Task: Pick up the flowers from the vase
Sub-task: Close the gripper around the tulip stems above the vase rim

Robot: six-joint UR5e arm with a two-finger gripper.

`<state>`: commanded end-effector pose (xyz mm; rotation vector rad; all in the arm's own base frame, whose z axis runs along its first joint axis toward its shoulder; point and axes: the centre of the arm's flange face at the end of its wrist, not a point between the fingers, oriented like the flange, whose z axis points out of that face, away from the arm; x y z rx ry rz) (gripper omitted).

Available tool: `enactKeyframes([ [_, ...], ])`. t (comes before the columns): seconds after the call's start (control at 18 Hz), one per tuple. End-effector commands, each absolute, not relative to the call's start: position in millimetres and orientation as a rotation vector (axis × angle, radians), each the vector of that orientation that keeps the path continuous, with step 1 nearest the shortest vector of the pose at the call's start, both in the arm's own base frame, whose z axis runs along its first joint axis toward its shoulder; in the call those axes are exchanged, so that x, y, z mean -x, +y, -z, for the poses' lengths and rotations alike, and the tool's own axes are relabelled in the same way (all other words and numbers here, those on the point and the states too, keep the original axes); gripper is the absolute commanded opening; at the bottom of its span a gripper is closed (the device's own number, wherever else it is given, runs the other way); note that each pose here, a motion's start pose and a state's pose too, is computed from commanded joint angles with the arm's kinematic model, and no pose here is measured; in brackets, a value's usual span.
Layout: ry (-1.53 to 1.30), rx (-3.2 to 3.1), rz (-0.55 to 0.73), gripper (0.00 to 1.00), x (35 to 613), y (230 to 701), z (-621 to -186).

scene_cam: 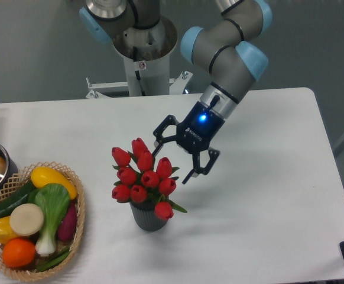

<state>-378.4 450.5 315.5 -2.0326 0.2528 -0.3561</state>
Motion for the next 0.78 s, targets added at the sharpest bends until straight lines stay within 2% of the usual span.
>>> enactKeyframes([
  [0.39, 0.308, 2.006, 0.389, 0.98, 371.2, 478.8, -311.9],
  [0.56, 0.330, 2.008, 0.370, 0.30, 372.2, 478.9, -312.7],
  [0.67, 0.366, 2.003, 0.341, 0.02, 373.5, 478.5, -314.5],
  [0.78, 0.385, 2.004, 0.318, 0.00, 375.3, 477.2, -317.7],
])
